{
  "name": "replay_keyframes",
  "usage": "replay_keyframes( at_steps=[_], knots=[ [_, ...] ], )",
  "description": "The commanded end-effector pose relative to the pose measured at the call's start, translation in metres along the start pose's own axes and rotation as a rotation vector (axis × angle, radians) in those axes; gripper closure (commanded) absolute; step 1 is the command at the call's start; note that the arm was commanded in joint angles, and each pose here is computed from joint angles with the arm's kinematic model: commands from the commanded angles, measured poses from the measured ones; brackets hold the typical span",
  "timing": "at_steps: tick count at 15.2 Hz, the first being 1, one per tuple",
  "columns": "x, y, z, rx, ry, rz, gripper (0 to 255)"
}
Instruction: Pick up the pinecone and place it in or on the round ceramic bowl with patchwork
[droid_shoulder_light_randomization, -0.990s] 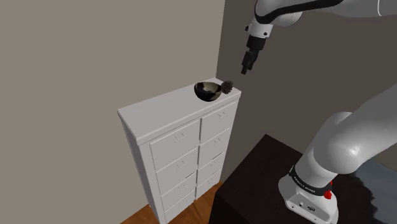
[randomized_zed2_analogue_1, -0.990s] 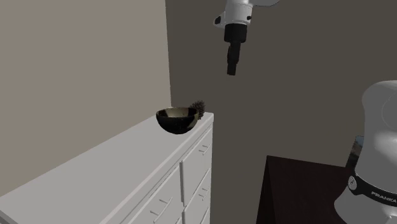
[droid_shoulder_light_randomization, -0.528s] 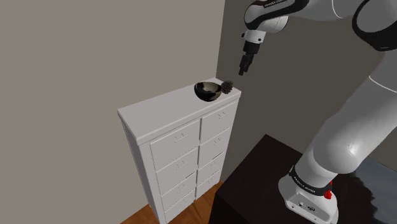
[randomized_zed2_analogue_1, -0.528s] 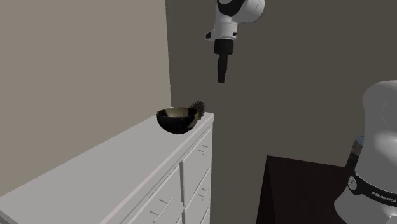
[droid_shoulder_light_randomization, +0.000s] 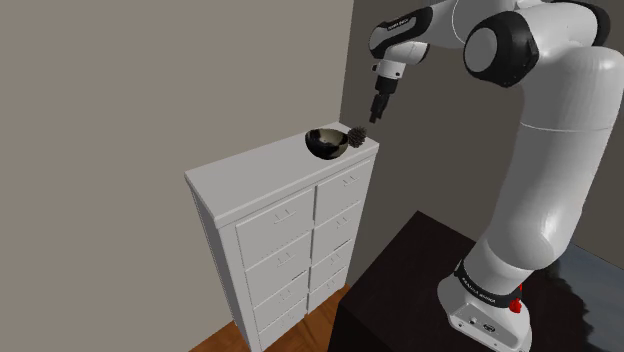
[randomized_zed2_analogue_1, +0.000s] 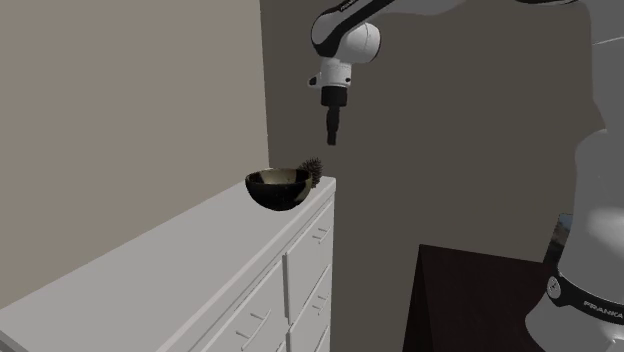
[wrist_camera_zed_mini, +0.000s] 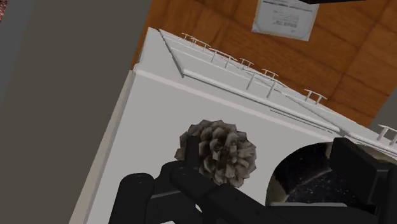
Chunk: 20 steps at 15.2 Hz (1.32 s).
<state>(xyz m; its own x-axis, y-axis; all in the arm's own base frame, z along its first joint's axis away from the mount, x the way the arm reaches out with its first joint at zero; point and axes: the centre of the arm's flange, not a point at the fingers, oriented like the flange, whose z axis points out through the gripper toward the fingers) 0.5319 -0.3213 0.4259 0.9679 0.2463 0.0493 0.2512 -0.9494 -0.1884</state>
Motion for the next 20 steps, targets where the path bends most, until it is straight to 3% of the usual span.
replay_keyframes(
  at_steps=[1, 3, 11, 19, 20],
  knots=[
    [0.008, 0.025, 0.01, 0.015, -0.003, -0.011, 0],
    [0.018, 0.049, 0.021, 0.028, -0.005, -0.02, 0],
    [0.018, 0.049, 0.062, 0.029, -0.006, -0.021, 0],
    [0.018, 0.049, 0.062, 0.029, -0.006, -0.021, 0],
    [0.016, 0.047, 0.062, 0.028, -0.006, -0.021, 255]
  ],
)
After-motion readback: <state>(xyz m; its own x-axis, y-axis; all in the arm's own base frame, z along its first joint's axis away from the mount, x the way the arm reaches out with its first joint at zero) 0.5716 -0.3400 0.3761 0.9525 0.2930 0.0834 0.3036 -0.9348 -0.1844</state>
